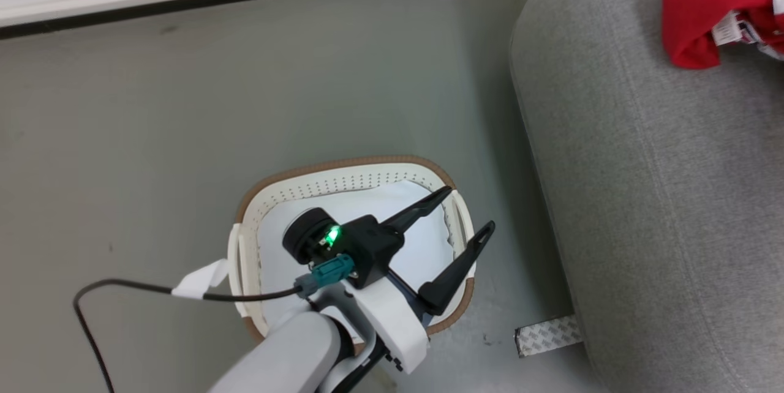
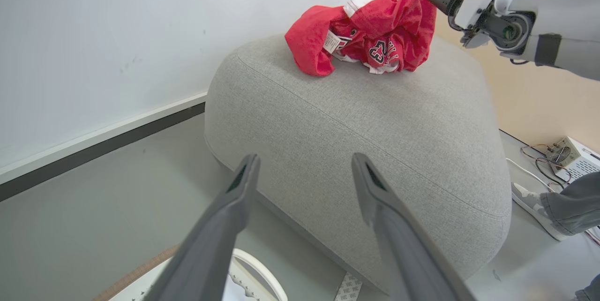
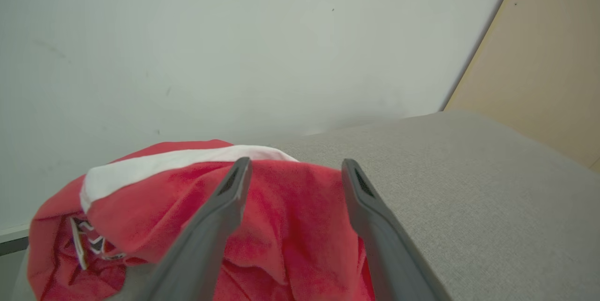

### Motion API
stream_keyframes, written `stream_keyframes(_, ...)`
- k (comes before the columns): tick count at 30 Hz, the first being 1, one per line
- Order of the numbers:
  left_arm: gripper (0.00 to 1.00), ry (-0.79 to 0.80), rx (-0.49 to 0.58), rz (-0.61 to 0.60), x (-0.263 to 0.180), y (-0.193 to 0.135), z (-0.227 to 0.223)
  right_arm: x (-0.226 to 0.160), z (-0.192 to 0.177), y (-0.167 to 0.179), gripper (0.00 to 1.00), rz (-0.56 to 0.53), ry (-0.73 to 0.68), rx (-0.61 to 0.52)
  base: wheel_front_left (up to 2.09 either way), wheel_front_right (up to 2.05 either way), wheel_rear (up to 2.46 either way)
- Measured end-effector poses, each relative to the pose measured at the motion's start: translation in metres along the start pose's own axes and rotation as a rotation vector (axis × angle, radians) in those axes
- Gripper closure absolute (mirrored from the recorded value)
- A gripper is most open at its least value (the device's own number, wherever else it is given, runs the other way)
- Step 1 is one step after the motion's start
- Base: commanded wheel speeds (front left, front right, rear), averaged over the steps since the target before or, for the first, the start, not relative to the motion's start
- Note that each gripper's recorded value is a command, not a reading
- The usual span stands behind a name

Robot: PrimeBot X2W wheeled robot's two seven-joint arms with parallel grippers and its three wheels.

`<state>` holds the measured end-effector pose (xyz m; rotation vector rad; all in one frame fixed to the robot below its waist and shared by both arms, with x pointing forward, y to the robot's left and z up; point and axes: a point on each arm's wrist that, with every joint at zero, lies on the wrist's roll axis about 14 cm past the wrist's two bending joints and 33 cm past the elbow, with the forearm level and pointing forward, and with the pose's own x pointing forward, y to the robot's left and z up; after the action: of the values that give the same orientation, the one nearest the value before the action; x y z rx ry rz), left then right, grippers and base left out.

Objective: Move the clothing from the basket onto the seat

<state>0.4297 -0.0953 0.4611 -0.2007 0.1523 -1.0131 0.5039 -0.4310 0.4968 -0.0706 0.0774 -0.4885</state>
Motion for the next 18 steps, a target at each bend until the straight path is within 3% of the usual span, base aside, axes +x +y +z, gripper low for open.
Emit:
stream_keyframes(8, 0.00, -0.033, 0.004, 0.063, -0.012, 0.001, 0.015, -0.039, -0.023, -0.007, 0.00, 0.018, 0.069, -0.036, 0.00, 0.00, 0.00)
stream_keyframes(18, 0.00, -0.107, 0.023, 0.224, -0.047, 0.007, 0.040, -0.093, 0.020, -0.007, 0.00, 0.088, -0.097, -0.060, 0.00, 0.00, 0.00)
